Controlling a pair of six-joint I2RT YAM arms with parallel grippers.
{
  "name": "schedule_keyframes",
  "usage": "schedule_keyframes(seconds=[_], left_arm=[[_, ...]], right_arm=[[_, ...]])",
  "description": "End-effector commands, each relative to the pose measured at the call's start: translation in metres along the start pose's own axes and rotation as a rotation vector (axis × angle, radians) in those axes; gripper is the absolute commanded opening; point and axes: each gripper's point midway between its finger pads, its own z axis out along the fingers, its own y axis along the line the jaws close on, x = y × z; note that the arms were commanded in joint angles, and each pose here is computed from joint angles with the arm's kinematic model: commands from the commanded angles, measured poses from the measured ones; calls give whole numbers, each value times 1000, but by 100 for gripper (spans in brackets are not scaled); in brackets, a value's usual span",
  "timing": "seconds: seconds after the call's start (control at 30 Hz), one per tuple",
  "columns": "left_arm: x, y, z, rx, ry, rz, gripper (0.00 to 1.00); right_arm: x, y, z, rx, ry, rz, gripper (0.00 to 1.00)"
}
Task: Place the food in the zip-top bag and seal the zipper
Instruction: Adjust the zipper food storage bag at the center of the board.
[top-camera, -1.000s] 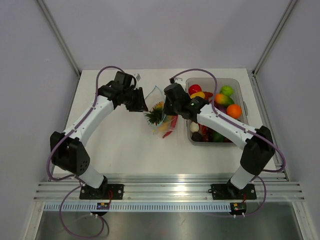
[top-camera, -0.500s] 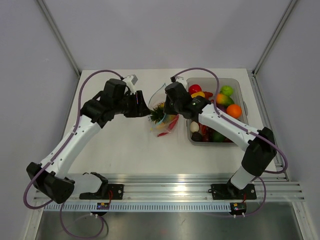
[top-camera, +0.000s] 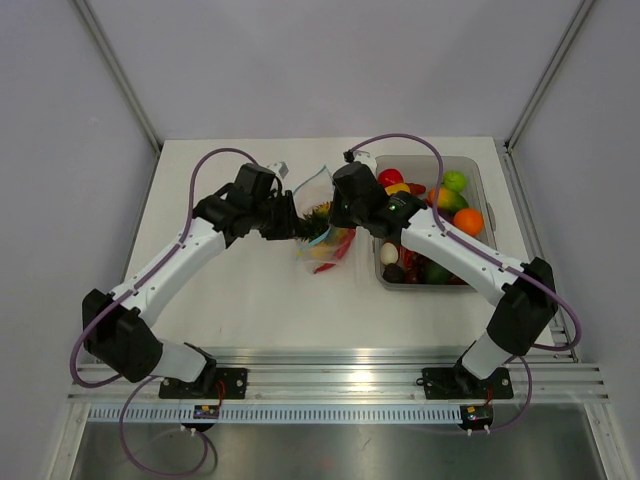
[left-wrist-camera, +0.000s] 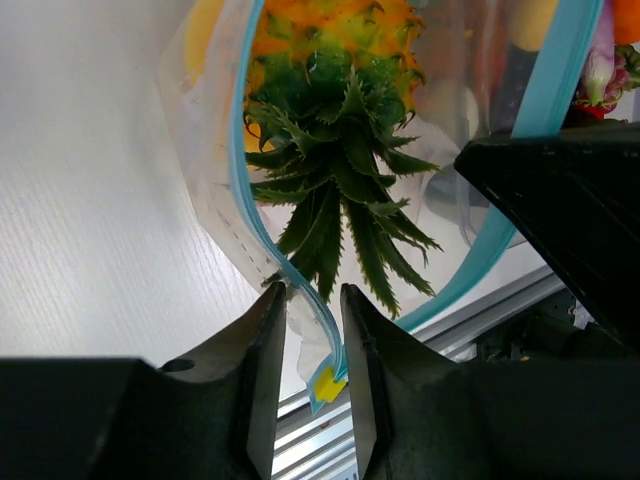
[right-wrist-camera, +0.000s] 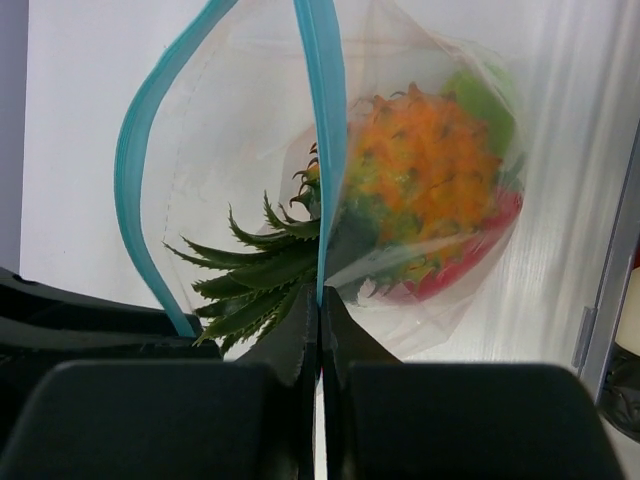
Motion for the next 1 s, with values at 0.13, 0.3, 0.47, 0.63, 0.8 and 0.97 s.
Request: schedule_keyframes(seconds=[0.13,0.3,0.47,0.63,0.8,0.97], left_arm=[[-35,-14,-2,3,-89,32,0],[-48,-24,-15,22,-123,83,0],[-45,-29,-10,56,-94,92,0],[-41,-29,-4,65,-78,90,0],[-44,-28,-6,64,-78,96,0],[-44,-28,-6,63,-74,100,0]], right_arm=[[-32,20,-35,-89,-75,14,0],[-54,23,-66,-85,-98,-44,50],[-72,33,-89,-126,-138,-65,62],[-59,46,-76,-144,-73,-121,47],[-35,46,-58,-159,20,-167,40],[-8,36,-35,-138,90,-182,35]])
